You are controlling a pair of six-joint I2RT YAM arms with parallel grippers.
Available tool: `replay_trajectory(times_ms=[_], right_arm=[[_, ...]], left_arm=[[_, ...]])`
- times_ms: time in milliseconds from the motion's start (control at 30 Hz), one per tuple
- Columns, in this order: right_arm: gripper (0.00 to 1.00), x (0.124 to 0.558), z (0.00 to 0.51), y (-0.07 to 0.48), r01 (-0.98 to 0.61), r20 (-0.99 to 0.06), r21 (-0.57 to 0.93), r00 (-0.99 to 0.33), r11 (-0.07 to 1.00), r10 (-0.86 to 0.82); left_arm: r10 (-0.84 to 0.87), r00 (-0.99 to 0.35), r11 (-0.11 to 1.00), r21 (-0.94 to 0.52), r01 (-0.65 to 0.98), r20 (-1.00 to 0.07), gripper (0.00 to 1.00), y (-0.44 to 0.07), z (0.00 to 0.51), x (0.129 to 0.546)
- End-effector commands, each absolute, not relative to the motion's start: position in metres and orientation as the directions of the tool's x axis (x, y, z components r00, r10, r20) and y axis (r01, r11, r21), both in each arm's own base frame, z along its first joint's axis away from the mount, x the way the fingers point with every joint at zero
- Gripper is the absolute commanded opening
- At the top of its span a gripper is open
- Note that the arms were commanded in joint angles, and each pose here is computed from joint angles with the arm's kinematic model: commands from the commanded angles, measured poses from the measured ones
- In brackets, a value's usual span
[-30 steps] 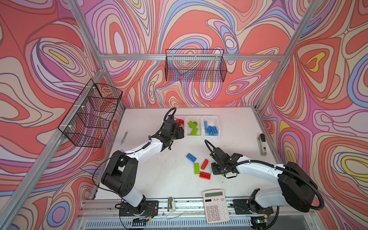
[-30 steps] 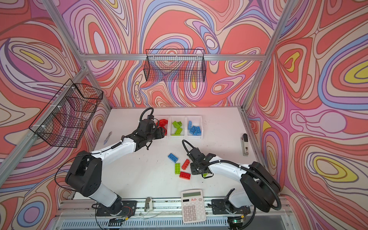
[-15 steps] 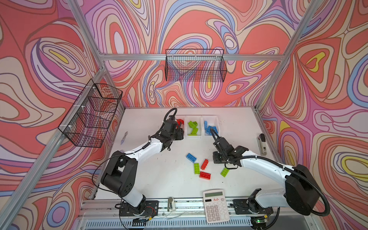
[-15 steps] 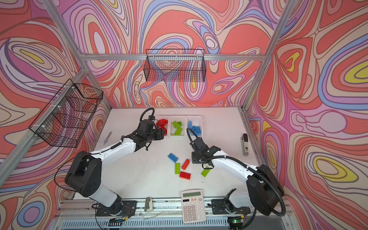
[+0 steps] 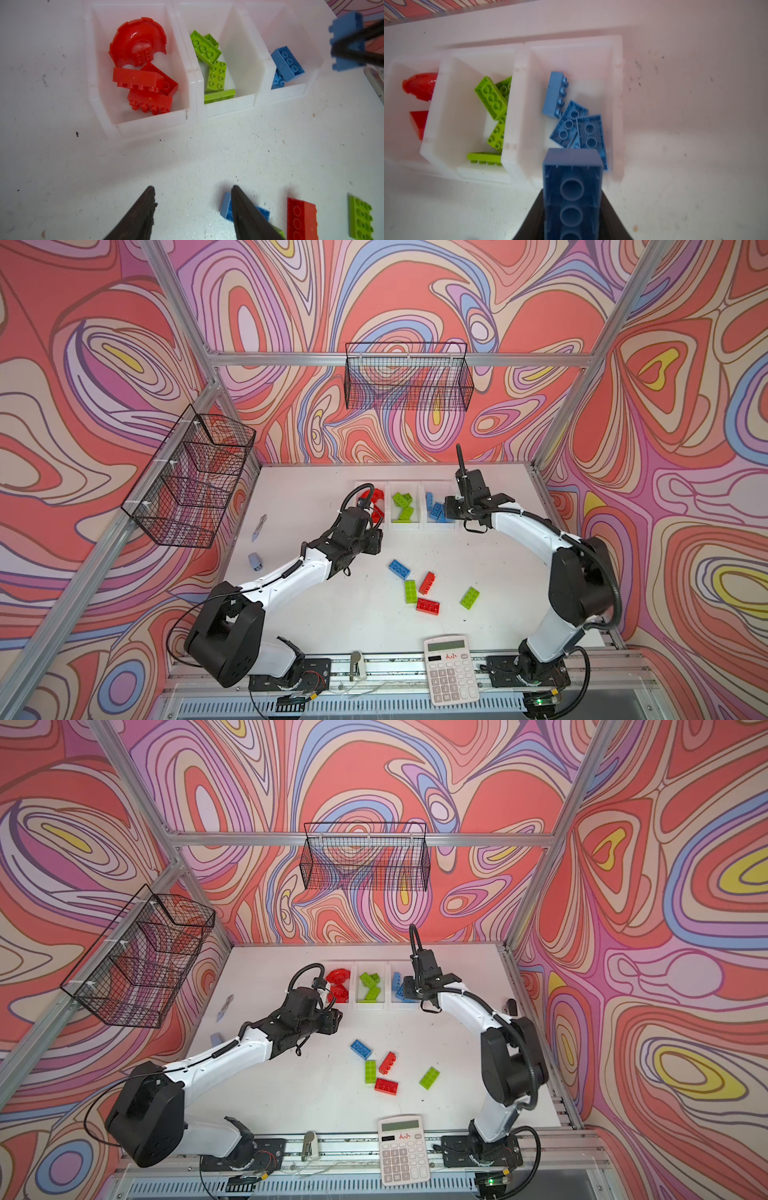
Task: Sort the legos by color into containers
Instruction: 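Carry the blue brick into the blue compartment while the left gripper lowers, then grasp a red brick with the left gripper and lift it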
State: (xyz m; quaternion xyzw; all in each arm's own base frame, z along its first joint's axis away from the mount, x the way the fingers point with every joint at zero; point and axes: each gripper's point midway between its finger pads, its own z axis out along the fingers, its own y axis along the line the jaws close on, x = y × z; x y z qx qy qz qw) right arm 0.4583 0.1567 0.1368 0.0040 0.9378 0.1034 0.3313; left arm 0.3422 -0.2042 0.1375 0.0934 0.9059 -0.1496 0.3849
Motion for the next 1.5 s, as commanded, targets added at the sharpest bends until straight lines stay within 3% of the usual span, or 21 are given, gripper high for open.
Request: replay_trajectory(times_ms=[0, 200, 300, 533, 733, 1100, 1333, 1467], right_arm=[[0.34, 0.491, 0.141, 0.171, -0.125, -0.656, 0.195, -0.754, 0.973, 0.035], [0.6, 0.516, 0.137, 0.173, -0.116, -0.663, 0.202, -0.747, 0.972, 0.048], [0.66, 0.515, 0.141, 0.173, -0.122, -0.663, 0.208, -0.747, 0.971, 0.048], [0.67, 0.477, 0.156, 0.154, -0.085, -0.664, 0.191, -0.745, 0.978, 0.065], [0.67, 0.441, 0.171, 0.117, 0.023, -0.688, 0.16, -0.714, 0.987, 0.128], [0.67, 0.407, 0.176, 0.032, 0.211, -0.686, 0.239, -0.654, 0.948, 0.319], [0.67, 0.395, 0.171, 0.02, 0.227, -0.677, 0.241, -0.657, 0.943, 0.331], [0.66, 0.391, 0.165, 0.02, 0.231, -0.667, 0.251, -0.663, 0.94, 0.341]], left_arm=[[0.101, -0.692, 0.945, -0.149, 0.291, -0.715, 0.61, -0.195, 0.136, 0.329], [0.112, -0.7, 0.941, -0.151, 0.302, -0.706, 0.62, -0.202, 0.131, 0.315], [0.121, -0.707, 0.939, -0.15, 0.309, -0.696, 0.62, -0.207, 0.128, 0.313], [0.146, -0.698, 0.914, -0.175, 0.367, -0.701, 0.63, -0.227, 0.13, 0.317], [0.294, -0.674, 0.845, -0.145, 0.514, -0.677, 0.67, -0.281, 0.129, 0.304], [0.496, -0.694, 0.759, -0.128, 0.638, -0.522, 0.65, -0.377, 0.069, 0.253], [0.557, -0.688, 0.747, -0.082, 0.66, -0.464, 0.64, -0.378, 0.041, 0.248], [0.589, -0.681, 0.734, -0.065, 0.676, -0.436, 0.58, -0.377, 0.033, 0.246]])
